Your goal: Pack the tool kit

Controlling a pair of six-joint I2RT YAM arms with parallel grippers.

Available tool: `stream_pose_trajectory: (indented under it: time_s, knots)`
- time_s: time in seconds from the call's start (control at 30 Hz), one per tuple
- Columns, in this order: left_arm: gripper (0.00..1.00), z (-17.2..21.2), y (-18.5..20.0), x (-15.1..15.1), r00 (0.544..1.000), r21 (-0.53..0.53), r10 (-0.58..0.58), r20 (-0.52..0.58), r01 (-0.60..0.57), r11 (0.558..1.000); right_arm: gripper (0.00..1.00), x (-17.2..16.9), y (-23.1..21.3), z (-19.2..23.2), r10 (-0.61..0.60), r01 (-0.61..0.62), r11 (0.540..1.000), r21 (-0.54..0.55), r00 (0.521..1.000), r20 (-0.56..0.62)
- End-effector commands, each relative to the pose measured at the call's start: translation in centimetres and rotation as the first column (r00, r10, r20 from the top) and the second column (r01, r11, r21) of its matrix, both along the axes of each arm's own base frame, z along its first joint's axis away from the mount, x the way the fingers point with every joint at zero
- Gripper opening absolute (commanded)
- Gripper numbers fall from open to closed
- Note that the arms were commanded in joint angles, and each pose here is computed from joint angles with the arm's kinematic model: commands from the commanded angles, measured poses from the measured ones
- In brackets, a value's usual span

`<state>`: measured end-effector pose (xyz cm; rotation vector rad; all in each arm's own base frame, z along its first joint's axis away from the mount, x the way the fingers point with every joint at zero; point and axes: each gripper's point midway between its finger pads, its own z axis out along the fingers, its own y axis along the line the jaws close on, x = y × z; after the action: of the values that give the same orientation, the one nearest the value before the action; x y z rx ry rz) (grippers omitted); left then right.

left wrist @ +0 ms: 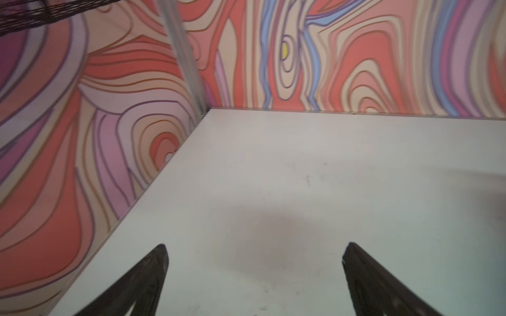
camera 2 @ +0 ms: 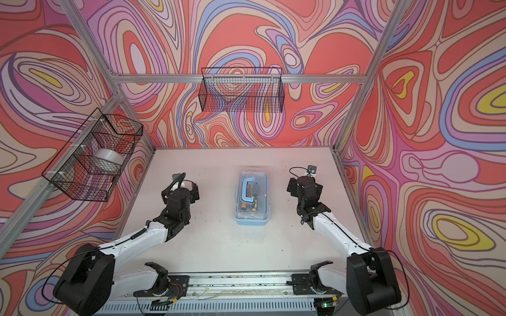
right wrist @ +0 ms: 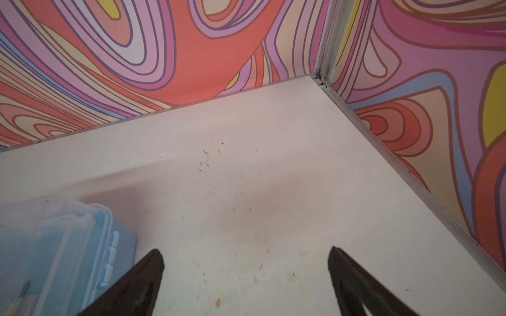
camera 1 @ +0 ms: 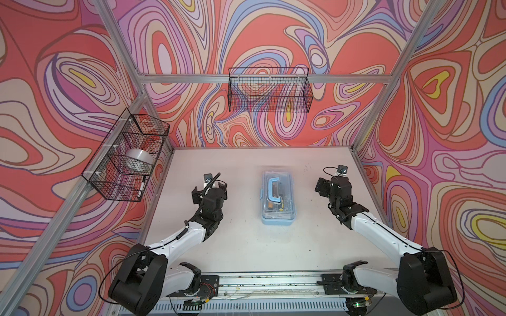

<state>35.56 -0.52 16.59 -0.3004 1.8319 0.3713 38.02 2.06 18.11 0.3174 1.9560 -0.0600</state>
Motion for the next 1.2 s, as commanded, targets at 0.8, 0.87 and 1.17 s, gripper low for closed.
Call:
stream_pose_trajectory:
  time_s: [0.8, 0.87, 1.17]
  knots:
    - [1.00, -5.0, 8.2, -1.5, 0.986, -0.160, 0.073, 0.151, -0.048, 0.986, 0.98, 3.0, -3.6, -3.9, -0.020, 0.033, 0.988, -0.151, 0.996, 0.092]
    - [1.00, -5.2, 8.2, -1.4, 0.989, -0.168, 0.072, 0.130, -0.050, 0.985, 0.98, 3.4, -3.6, -5.5, 0.013, 0.005, 0.985, -0.175, 0.995, 0.097]
    - [1.00, -7.4, 4.4, 1.9, 0.989, -0.135, -0.148, -0.017, 0.144, 0.980, 0.98, 2.6, -4.3, -7.6, 0.042, -0.012, 0.989, -0.144, 0.977, 0.207]
